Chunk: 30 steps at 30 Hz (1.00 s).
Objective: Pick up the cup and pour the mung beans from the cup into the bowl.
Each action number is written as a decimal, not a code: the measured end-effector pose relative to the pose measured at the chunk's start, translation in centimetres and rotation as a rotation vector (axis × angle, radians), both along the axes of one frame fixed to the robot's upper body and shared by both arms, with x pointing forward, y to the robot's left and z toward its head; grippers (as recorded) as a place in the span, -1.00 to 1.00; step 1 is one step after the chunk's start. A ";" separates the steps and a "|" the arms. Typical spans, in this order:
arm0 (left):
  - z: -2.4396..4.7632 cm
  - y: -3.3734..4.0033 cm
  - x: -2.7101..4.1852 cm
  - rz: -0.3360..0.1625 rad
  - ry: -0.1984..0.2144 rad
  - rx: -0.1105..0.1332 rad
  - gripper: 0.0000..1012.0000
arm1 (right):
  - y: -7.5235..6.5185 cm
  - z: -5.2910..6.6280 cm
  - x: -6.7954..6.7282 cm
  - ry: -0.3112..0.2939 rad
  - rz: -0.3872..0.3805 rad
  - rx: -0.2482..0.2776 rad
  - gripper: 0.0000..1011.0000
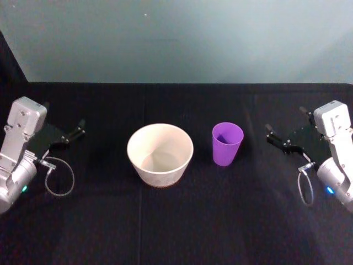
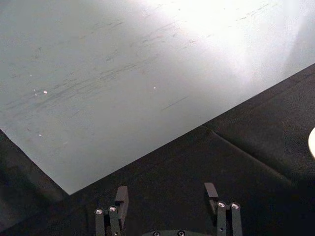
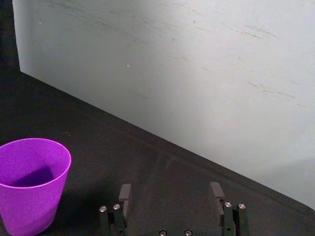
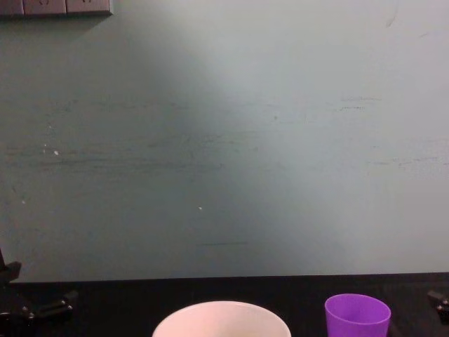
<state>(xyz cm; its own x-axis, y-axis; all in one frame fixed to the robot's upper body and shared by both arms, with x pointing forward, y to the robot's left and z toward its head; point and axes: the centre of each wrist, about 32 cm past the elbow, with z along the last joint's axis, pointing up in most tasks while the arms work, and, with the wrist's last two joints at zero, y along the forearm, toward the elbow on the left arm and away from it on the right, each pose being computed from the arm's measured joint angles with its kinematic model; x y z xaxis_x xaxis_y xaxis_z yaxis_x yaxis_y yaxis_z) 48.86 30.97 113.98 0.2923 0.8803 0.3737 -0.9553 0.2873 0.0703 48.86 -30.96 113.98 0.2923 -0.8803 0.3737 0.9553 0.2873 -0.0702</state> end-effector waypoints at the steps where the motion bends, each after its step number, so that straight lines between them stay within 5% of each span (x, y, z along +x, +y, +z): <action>1: 0.00 0.00 0.00 0.000 0.000 0.000 0.98 | 0.0 0.0 0.0 0.000 0.000 0.000 0.98; 21: 0.00 0.00 0.00 0.000 0.000 0.000 0.98 | 0.5 -0.1 -1.4 0.053 0.039 -0.008 0.98; 30: 0.00 0.00 0.00 0.000 0.000 0.000 0.98 | 1.7 -0.9 -2.6 0.097 0.098 0.033 0.98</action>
<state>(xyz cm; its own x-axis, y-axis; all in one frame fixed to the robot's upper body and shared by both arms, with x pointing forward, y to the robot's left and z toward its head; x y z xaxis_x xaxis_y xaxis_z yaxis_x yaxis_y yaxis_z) 48.86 30.97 113.98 0.2922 0.8803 0.3737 -0.9553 0.2873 0.0703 46.29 -29.23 113.08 0.4109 -0.8572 0.3104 0.9116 0.3827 -0.1498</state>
